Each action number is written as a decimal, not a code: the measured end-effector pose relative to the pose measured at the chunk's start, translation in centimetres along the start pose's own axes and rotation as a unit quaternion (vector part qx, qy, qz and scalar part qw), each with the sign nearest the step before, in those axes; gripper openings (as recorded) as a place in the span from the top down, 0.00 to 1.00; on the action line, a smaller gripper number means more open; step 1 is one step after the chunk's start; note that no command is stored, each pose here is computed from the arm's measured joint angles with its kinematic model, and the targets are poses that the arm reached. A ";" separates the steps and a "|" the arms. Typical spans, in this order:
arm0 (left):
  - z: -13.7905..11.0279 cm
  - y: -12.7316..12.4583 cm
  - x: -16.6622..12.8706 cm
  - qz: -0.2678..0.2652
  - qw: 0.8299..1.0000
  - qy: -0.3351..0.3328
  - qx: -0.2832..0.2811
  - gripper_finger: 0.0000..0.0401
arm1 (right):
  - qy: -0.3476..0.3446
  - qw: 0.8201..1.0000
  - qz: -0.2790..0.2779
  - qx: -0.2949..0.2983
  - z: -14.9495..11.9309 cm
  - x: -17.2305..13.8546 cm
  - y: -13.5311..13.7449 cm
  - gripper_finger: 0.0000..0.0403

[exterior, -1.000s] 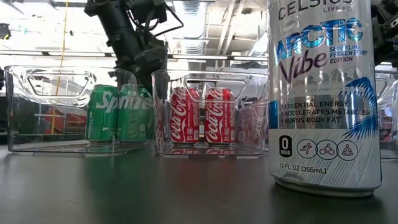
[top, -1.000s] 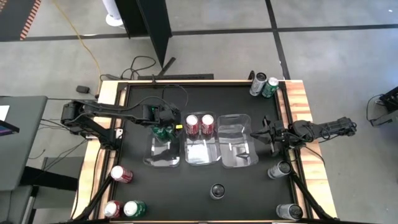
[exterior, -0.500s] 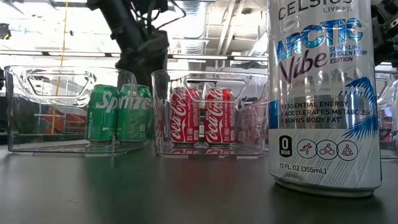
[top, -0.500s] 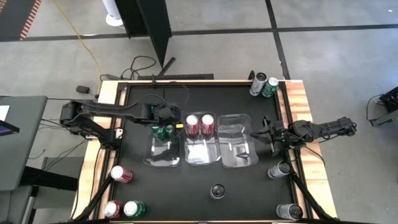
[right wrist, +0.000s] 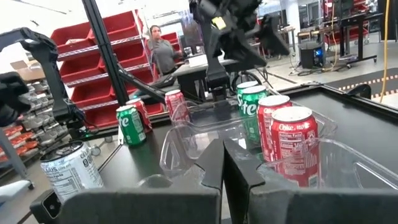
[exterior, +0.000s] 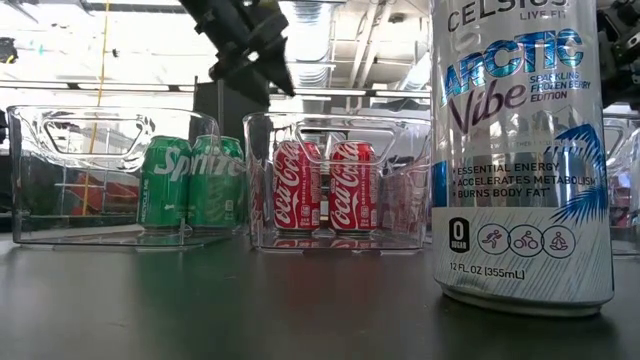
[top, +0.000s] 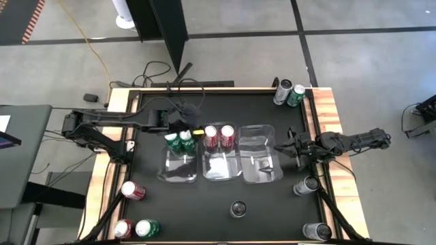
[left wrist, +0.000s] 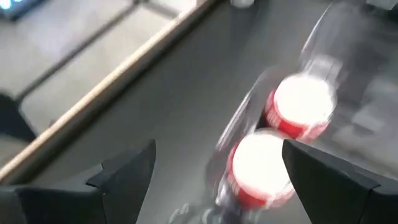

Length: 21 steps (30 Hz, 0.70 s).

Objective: Sort soda cans
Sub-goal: Put the top white-blue soda can into the right transparent bin

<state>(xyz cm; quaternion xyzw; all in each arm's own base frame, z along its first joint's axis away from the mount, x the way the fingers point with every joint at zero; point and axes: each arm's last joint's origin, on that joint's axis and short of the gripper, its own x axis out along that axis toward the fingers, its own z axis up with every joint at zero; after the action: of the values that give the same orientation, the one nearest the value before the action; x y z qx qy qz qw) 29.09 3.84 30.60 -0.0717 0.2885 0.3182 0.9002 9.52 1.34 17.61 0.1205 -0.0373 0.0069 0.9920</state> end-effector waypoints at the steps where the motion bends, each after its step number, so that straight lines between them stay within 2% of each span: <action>1: 0.2 -0.2 -0.1 -0.001 1.000 -0.012 0.005 0.14 | -0.005 1.000 -0.001 0.000 0.1 0.0 0.0 0.93; 7: 1.6 -1.6 -0.8 -0.013 0.993 -0.114 0.015 0.14 | -0.039 0.999 -0.014 0.004 0.7 0.0 -0.2 0.93; 11: 1.4 -2.6 -1.0 -0.018 0.988 -0.151 0.035 0.14 | -0.062 0.998 -0.018 0.002 1.2 0.0 -0.3 0.93; 16: -0.5 -3.1 -0.3 -0.019 0.984 -0.169 0.042 0.14 | -0.092 0.994 -0.037 -0.047 1.9 -0.1 -0.5 0.93; 18: -1.6 -3.1 0.3 -0.021 0.984 -0.173 0.039 0.16 | -0.100 0.990 -0.066 -0.070 2.5 -0.2 -0.6 0.93; 21: -3.4 -2.9 1.1 -0.026 0.984 -0.177 0.026 0.25 | -0.123 0.980 -0.128 -0.092 4.0 -0.6 -0.8 0.93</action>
<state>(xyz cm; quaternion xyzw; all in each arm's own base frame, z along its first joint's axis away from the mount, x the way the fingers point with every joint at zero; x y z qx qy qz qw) 29.94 1.02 27.02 0.0013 0.1310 0.2953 0.9464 8.66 -0.45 21.26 0.0329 -0.1439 -0.1386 0.9793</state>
